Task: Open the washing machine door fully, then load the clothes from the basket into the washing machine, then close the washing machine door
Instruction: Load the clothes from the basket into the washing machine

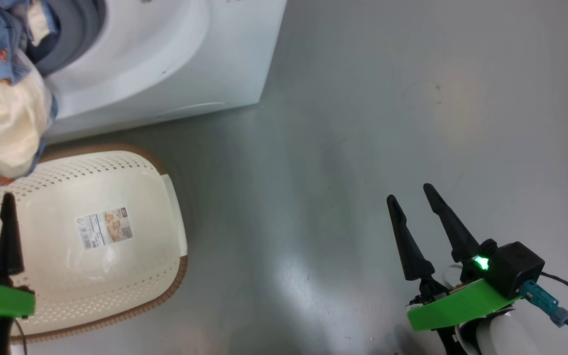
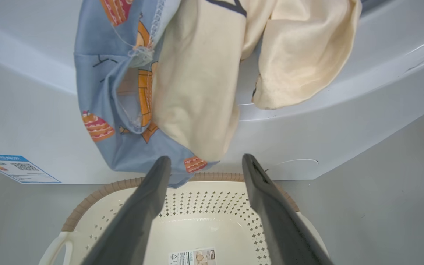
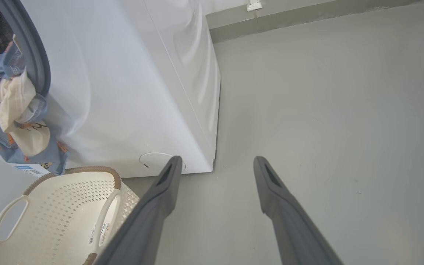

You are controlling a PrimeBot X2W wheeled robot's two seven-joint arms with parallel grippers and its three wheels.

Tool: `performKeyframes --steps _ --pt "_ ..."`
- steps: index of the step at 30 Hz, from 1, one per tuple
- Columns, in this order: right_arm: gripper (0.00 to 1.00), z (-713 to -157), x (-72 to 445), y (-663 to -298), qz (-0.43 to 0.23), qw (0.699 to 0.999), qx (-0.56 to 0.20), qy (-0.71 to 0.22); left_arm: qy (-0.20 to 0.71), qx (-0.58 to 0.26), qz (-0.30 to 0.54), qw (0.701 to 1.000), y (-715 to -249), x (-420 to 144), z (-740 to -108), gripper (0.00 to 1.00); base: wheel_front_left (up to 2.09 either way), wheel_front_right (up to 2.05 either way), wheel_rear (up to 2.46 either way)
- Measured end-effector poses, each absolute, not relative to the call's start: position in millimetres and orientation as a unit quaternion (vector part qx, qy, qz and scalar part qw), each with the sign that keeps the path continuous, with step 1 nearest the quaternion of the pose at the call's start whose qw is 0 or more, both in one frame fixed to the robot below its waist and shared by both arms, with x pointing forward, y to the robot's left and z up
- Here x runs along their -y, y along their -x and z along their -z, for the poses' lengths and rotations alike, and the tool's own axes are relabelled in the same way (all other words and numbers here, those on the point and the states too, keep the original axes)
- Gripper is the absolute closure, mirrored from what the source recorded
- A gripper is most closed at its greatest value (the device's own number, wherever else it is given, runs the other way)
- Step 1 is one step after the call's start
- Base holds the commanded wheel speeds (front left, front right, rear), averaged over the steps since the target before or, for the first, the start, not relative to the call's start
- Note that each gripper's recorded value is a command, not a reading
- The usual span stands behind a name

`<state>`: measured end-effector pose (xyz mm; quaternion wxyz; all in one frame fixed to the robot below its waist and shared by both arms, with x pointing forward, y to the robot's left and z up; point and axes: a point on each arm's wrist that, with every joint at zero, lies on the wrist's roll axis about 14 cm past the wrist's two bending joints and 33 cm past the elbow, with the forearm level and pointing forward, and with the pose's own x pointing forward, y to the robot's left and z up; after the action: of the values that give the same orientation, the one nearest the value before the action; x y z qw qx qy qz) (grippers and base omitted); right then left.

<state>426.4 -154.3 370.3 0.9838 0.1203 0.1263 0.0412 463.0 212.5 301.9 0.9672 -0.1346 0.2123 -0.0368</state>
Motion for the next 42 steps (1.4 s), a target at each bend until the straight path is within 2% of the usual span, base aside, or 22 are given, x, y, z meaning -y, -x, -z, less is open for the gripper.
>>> performKeyframes --steps 11,24,25,26,27,28,42 --pt "0.0 -354.0 156.9 -425.4 -0.035 0.981 -0.145 -0.12 0.15 -0.228 0.02 0.962 -492.7 -216.7 -273.5 0.0 0.0 0.0 0.0" --pt "0.0 -339.6 163.3 -419.9 -0.02 0.978 -0.166 -0.126 0.18 -0.234 0.039 0.955 -531.0 -200.6 -254.1 0.0 0.0 0.0 0.0" --pt "0.0 -339.7 164.0 -419.7 -0.019 0.978 -0.166 -0.126 0.179 -0.229 0.043 0.956 -534.8 -200.0 -256.8 0.03 0.0 0.0 0.0" --pt "0.0 -340.3 164.3 -419.6 -0.019 0.978 -0.165 -0.126 0.178 -0.224 0.047 0.957 -538.0 -198.5 -260.5 0.4 0.0 0.0 0.0" --pt "0.0 -341.0 164.4 -419.7 -0.019 0.978 -0.164 -0.126 0.18 -0.217 0.051 0.958 -540.6 -196.9 -264.8 0.68 0.0 0.0 0.0" --pt "0.0 -342.2 164.4 -419.9 -0.019 0.978 -0.163 -0.126 0.18 -0.211 0.055 0.959 -542.7 -195.4 -269.4 1.0 0.0 0.0 0.0" --pt "0.0 -357.6 159.6 -422.2 -0.024 0.979 -0.144 -0.141 0.189 -0.153 0.144 0.959 -526.0 -154.9 -334.9 1.0 0.0 0.0 0.0"
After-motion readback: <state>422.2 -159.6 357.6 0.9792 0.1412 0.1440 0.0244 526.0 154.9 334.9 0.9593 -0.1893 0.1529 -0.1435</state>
